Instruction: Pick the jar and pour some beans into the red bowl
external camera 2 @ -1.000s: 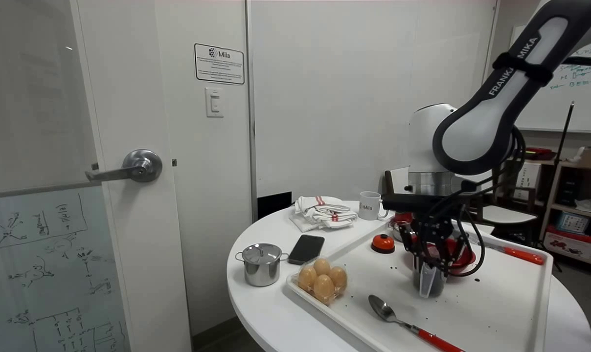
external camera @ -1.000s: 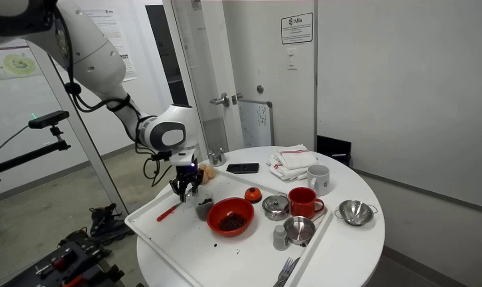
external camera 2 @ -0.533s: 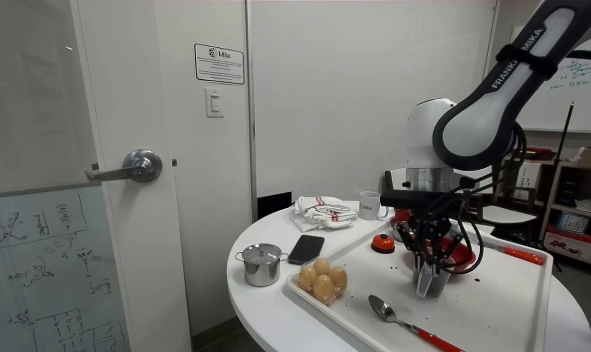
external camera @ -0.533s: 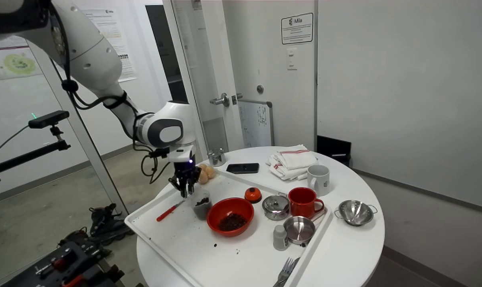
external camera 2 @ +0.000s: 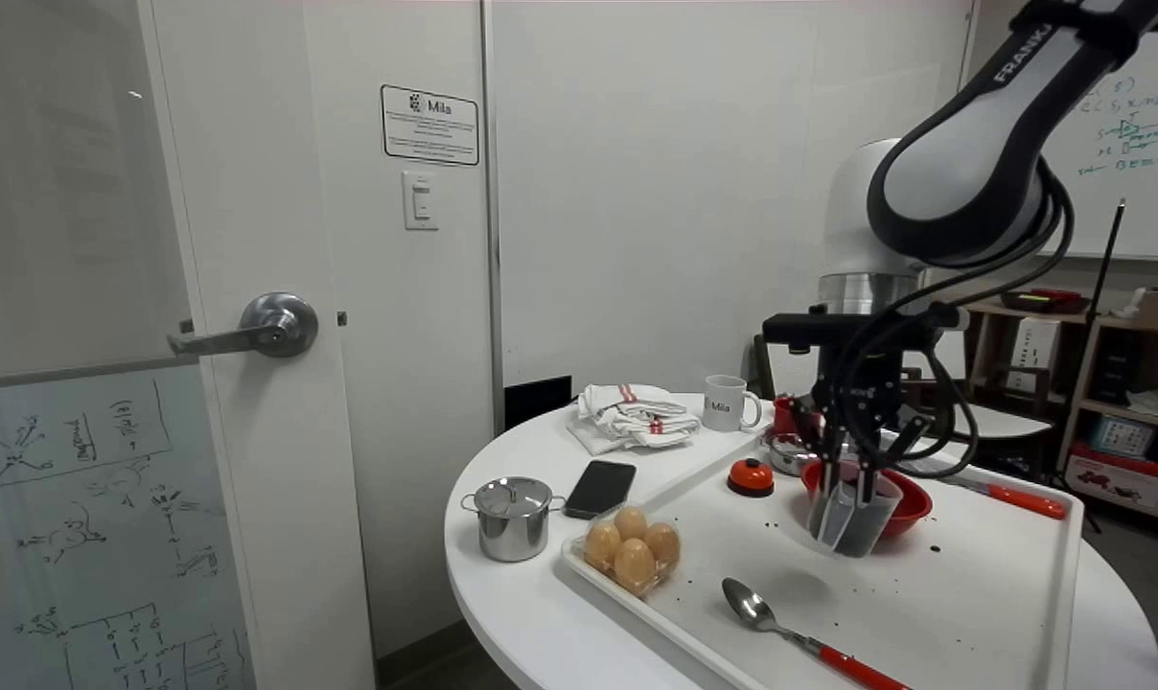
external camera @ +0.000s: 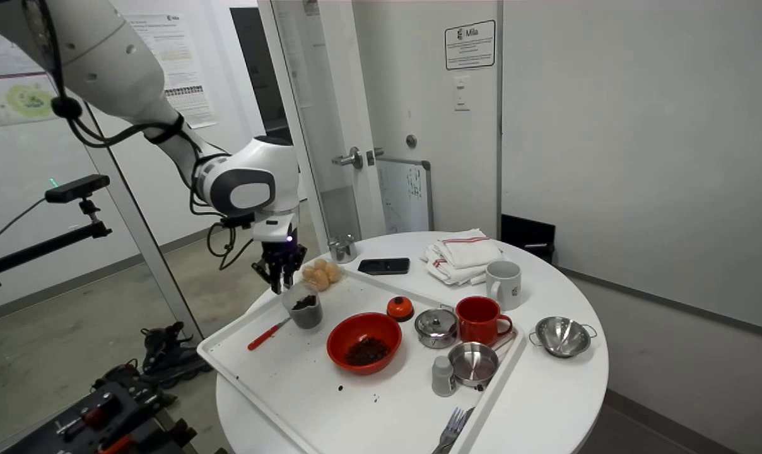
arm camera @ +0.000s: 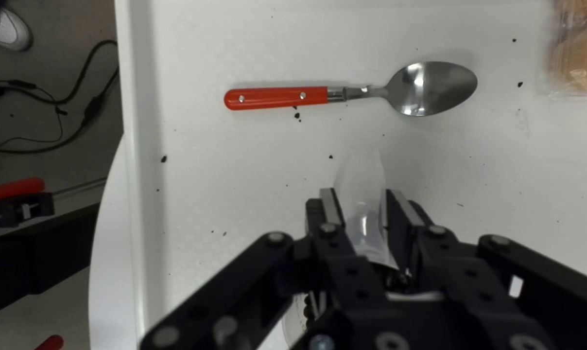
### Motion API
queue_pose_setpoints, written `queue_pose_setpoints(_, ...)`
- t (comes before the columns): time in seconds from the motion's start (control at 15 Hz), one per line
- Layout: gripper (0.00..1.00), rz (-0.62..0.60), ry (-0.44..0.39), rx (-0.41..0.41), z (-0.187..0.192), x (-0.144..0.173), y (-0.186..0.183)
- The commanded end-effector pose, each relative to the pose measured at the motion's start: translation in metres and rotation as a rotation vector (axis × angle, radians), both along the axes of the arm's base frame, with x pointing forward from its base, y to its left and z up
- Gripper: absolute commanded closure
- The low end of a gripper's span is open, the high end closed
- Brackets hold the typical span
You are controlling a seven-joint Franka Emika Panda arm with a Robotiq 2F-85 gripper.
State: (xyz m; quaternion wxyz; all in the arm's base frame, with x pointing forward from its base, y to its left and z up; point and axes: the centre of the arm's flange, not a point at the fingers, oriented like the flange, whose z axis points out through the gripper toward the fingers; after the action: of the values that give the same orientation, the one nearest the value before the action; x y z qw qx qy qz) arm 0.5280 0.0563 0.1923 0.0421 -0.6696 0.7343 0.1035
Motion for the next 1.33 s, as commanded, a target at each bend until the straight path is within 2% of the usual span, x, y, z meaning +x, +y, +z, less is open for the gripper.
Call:
queue_pose_setpoints(0.0, 0.9, -0.003, -0.002, 0.094, 0.041, -0.035, -0.027)
queue_pose_setpoints(0.13, 0.9, 0.017, 0.056, 0.055, 0.042, -0.039, -0.024)
queue_pose_setpoints(0.2, 0.73, 0.001, 0.031, 0.062, 0.031, -0.024, -0.024)
queue_pose_setpoints(0.4, 0.73, 0.004, 0.051, 0.064, 0.033, -0.032, -0.025)
queue_pose_setpoints(0.47, 0.9, 0.005, 0.053, 0.064, 0.032, -0.033, -0.024)
queue_pose_setpoints(0.73, 0.9, -0.085, 0.091, 0.129, 0.021, -0.007, -0.045)
queue_pose_setpoints(0.93, 0.9, -0.156, 0.123, 0.2, 0.012, 0.009, -0.078)
queue_pose_setpoints(1.13, 0.9, -0.183, 0.145, 0.303, 0.005, 0.022, -0.112)
queue_pose_setpoints(1.27, 0.9, -0.16, 0.134, 0.382, 0.004, 0.027, -0.128)
